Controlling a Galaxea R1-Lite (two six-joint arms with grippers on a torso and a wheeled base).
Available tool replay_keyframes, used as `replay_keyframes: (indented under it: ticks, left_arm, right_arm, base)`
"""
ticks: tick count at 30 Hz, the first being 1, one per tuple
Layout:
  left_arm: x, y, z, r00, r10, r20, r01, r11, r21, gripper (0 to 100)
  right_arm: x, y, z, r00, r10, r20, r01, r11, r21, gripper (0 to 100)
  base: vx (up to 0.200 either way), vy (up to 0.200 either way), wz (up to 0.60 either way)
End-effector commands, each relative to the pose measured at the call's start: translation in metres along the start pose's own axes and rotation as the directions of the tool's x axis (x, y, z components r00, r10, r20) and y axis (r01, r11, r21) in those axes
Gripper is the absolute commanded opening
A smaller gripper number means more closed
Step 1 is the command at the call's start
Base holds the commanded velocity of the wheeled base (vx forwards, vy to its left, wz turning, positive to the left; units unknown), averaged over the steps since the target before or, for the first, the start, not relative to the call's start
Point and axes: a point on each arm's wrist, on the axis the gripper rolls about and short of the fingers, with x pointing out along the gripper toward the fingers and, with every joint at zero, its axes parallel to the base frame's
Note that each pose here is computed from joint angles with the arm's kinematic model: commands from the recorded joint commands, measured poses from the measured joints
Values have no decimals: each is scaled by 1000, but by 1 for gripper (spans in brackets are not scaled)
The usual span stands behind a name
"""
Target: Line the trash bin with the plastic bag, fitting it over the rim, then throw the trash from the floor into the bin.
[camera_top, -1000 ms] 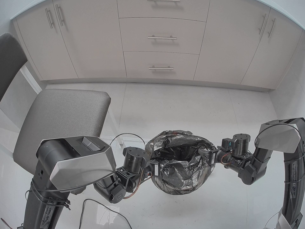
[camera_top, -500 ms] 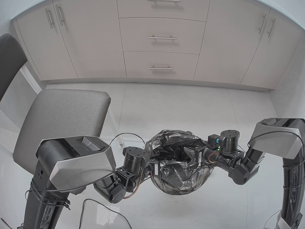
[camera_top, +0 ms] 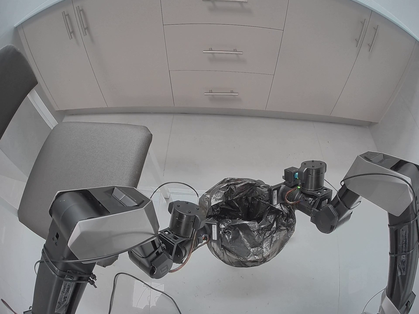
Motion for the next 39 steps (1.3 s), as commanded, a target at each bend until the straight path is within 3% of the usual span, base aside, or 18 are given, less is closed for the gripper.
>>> replay_keyframes:
  ticks: [1, 9, 14, 32, 33, 39]
  left_arm:
    - [0, 1, 0, 1000, -2, 0, 2, 1000, 0, 0]
    - [6, 16, 1, 1000, -29, 11, 28, 1000, 9, 0]
    - [8, 18, 5, 999, -29, 20, 29, 1000, 13, 0]
    - [12, 26, 7, 1000, -5, 9, 5, 1000, 7, 0]
    - [12, 26, 8, 1000, -5, 11, 5, 1000, 7, 100]
    - [14, 32, 10, 1000, 6, -1, -6, 1000, 1, 100]
  right_arm:
    - [11, -6, 1, 1000, -14, 13, 14, 1000, 3, 100]
    - [32, -9, -6, 1000, -23, 11, 23, 1000, 6, 100]
    - [40, -10, -7, 998, -60, 7, 60, 998, 6, 100]
    - [55, -15, -4, 997, -73, 4, 73, 997, 10, 100]
    - [55, -15, -4, 997, -71, 2, 71, 997, 9, 100]
    - [55, -15, -4, 997, -71, 4, 71, 997, 9, 100]
  base:
    - [0, 0, 0]
    - [0, 0, 0]
    - [0, 0, 0]
    - [0, 0, 0]
    - [0, 0, 0]
    - [0, 0, 0]
